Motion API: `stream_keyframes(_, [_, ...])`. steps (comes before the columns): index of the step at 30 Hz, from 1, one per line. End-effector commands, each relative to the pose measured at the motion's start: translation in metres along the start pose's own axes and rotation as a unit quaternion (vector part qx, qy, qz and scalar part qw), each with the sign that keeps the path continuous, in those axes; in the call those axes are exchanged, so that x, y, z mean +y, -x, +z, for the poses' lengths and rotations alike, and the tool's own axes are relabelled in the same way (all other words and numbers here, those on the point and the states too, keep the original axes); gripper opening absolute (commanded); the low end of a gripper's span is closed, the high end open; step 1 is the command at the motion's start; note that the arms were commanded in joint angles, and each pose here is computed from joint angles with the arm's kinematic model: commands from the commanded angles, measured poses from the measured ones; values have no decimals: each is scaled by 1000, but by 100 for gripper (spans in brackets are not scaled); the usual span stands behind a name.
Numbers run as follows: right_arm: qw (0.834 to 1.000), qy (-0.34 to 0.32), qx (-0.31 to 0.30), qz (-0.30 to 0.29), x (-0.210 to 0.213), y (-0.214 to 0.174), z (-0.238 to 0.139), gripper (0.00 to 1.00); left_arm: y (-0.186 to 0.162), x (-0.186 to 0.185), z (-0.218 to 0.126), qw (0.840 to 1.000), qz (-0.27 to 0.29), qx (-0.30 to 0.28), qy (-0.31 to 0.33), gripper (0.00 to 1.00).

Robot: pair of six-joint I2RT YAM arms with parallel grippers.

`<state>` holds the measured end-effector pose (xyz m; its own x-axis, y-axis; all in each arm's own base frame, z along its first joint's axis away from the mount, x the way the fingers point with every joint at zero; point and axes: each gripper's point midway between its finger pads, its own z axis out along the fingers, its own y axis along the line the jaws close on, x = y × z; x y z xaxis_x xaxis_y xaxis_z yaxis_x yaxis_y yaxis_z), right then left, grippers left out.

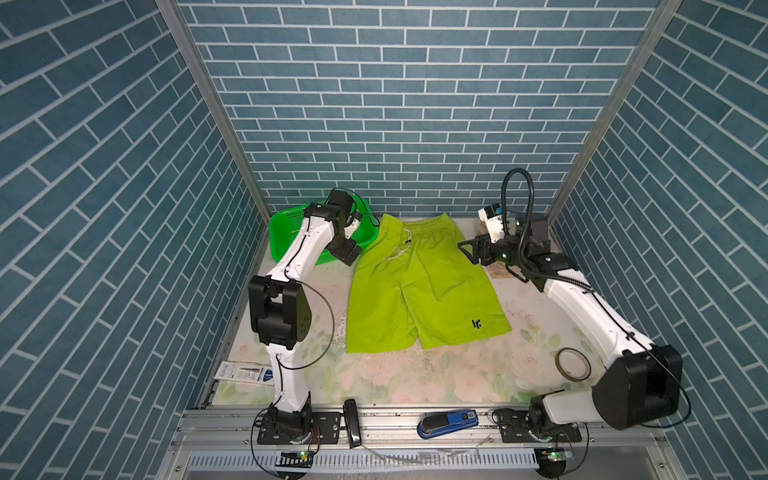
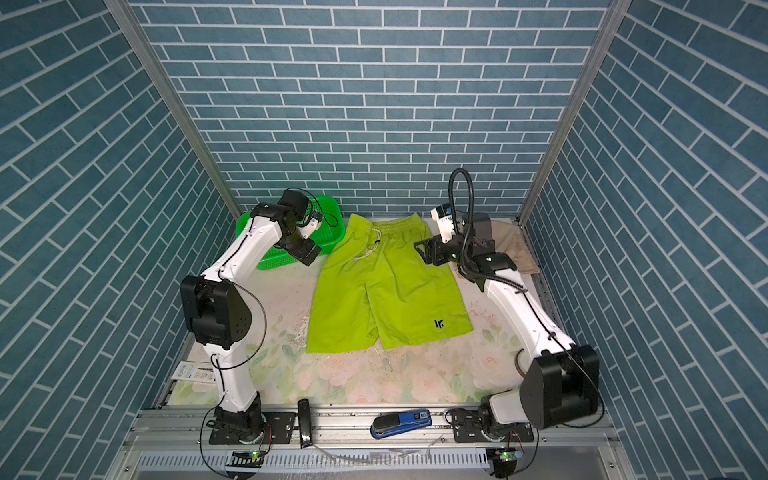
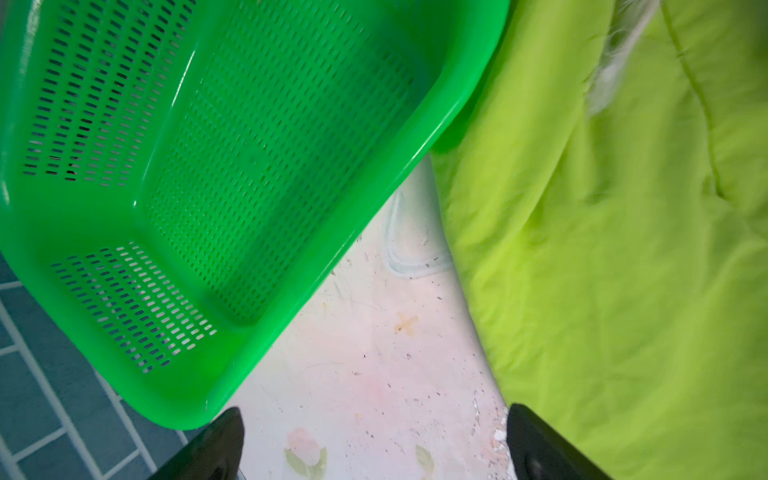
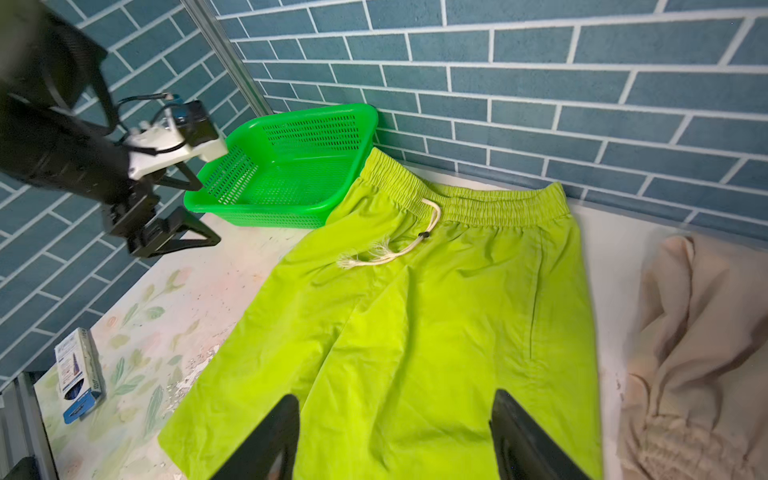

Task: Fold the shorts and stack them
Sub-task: 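Release the waistband and draw both grippers back from the flat shorts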

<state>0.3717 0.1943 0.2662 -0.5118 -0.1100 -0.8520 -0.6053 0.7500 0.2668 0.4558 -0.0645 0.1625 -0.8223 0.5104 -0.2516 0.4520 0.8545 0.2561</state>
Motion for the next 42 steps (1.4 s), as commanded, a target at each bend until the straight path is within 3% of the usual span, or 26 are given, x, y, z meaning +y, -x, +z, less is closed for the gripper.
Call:
stream_keyframes(1, [1000, 2, -18, 20, 9, -14, -14, 72, 0, 23, 12, 1000, -4, 5, 16, 100])
stream_keyframes(10, [998, 10, -20, 55, 15, -52, -23, 71, 14, 45, 47, 999, -22, -16, 34, 100])
stream_keyframes(17, [998, 18, -25, 48, 23, -58, -21, 70, 10, 49, 83, 999, -26, 27, 17, 92])
stream_keyframes(20, [999, 11, -27, 46, 19, -63, -19, 70, 5, 51, 91, 998, -39, 43, 6, 79])
stream_keyframes(23, [998, 11, -23, 49, 18, -67, -16, 70, 2, 50, 96, 998, -46, 49, 4, 59])
stream_keyframes(27, [999, 13, -19, 49, 17, -70, -12, 70, -1, 44, 95, 996, -70, 58, -11, 45])
stream_keyframes(34, [999, 13, -10, 50, 16, -77, -7, 69, -9, 33, 85, 986, -151, 68, -18, 41])
stream_keyframes(42, [998, -18, 30, 47, 12, -99, -12, 69, -11, 82, 91, 968, -217, 95, 88, 45])
